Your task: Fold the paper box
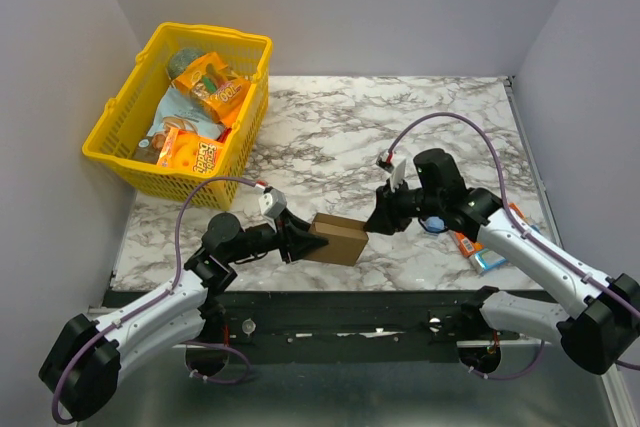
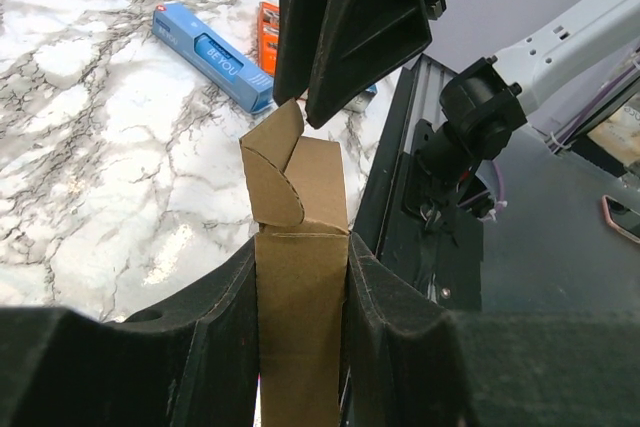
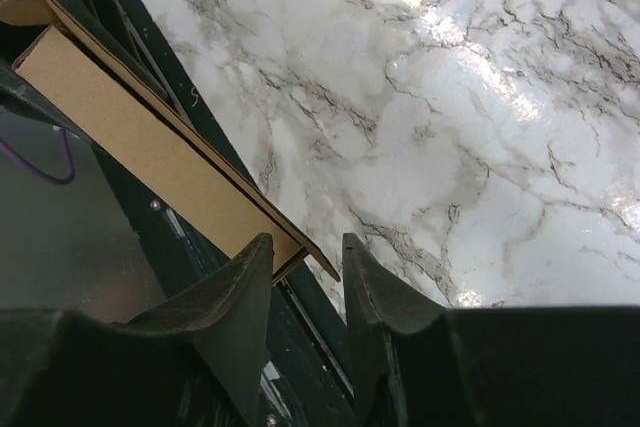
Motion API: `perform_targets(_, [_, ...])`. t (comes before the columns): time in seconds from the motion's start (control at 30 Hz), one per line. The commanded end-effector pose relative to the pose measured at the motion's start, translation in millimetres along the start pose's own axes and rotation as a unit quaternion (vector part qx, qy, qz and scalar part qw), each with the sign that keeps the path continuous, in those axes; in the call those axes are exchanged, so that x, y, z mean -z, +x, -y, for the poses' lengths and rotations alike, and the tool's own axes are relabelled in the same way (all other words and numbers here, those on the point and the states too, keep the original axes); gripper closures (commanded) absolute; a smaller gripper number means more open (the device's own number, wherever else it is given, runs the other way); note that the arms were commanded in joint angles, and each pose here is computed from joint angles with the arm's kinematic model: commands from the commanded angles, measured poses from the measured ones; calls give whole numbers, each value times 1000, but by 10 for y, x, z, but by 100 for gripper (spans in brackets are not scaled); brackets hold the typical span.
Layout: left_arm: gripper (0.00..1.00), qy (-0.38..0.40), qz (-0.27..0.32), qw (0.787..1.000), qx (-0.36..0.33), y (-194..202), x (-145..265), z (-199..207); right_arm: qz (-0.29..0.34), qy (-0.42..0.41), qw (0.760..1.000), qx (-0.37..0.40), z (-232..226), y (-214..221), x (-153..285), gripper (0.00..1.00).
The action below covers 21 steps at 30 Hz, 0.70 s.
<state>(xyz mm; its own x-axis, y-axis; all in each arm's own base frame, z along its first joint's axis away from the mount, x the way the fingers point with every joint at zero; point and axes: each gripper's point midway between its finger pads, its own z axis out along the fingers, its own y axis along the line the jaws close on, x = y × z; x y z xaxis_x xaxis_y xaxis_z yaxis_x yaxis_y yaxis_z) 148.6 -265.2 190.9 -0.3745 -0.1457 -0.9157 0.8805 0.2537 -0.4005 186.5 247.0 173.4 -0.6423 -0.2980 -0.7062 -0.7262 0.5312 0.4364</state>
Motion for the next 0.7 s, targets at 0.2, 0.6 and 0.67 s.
perform_targets(0.2, [87, 2, 9, 1000, -12, -46, 0, 20, -11, -1, 1000, 0, 7, 35, -5, 72])
perform_targets(0.6, [87, 2, 9, 1000, -13, -47, 4, 26, -37, 30, 999, -18, 108, 104, -3, 76])
perform_targets(0.67, [87, 3, 8, 1000, -13, -46, 4, 29, -35, 34, 999, -18, 120, 96, 1, 76])
